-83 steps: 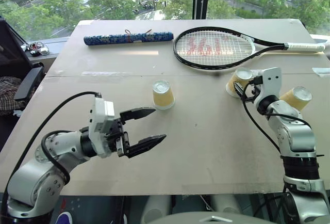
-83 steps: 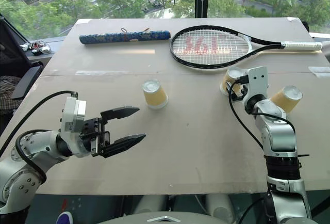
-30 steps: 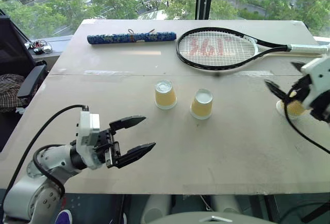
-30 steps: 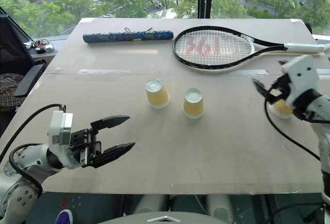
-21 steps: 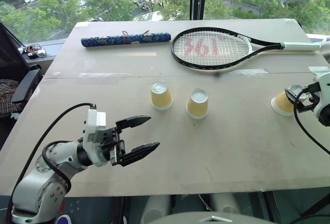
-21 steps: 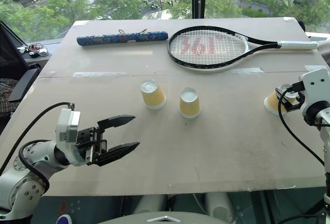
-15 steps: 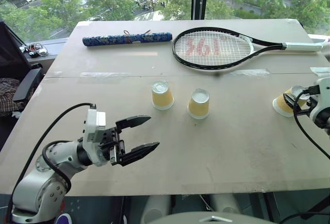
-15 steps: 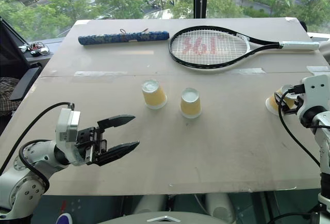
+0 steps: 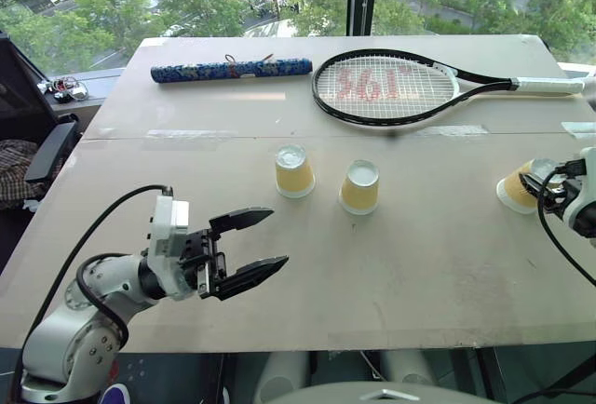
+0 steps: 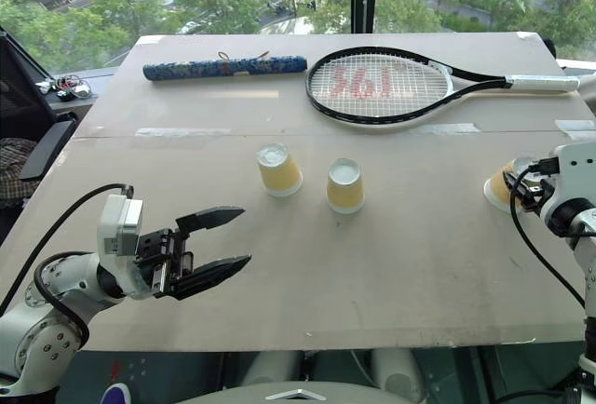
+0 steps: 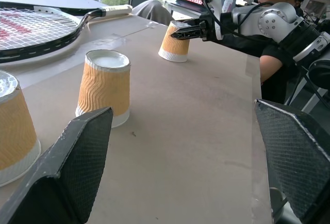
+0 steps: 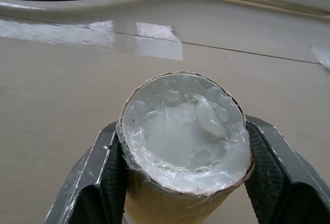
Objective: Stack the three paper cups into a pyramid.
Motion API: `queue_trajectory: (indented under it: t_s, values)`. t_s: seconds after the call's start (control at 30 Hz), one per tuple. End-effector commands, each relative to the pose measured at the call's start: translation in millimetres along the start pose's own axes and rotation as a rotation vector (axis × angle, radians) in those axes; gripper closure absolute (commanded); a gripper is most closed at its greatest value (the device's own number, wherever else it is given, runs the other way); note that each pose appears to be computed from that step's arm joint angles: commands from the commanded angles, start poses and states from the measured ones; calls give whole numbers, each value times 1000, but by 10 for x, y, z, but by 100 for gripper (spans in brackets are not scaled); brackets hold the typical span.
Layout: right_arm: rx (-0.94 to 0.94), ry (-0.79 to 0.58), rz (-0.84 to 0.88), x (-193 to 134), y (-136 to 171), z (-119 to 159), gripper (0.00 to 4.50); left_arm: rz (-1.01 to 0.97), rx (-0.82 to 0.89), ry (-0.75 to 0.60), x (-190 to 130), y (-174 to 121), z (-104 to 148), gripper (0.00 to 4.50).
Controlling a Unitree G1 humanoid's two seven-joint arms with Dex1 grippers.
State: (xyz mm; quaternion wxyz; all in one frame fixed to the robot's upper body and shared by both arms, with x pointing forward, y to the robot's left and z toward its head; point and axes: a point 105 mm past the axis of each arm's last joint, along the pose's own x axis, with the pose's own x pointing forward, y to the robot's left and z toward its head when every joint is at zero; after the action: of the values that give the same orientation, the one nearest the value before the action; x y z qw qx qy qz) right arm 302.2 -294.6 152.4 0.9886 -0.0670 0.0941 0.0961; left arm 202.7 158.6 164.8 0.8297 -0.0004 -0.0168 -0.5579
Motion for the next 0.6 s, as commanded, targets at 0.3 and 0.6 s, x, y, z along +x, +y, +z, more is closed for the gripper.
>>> queue_trajectory:
  t_s: [0.3, 0.6]
  values:
    - [-235, -215, 555, 61, 1411, 473, 224, -53, 15, -23, -75, -59, 79, 0]
    - [-298, -169, 620, 142, 1524, 357, 224, -58, -9, -18, -69, -115, 118, 0]
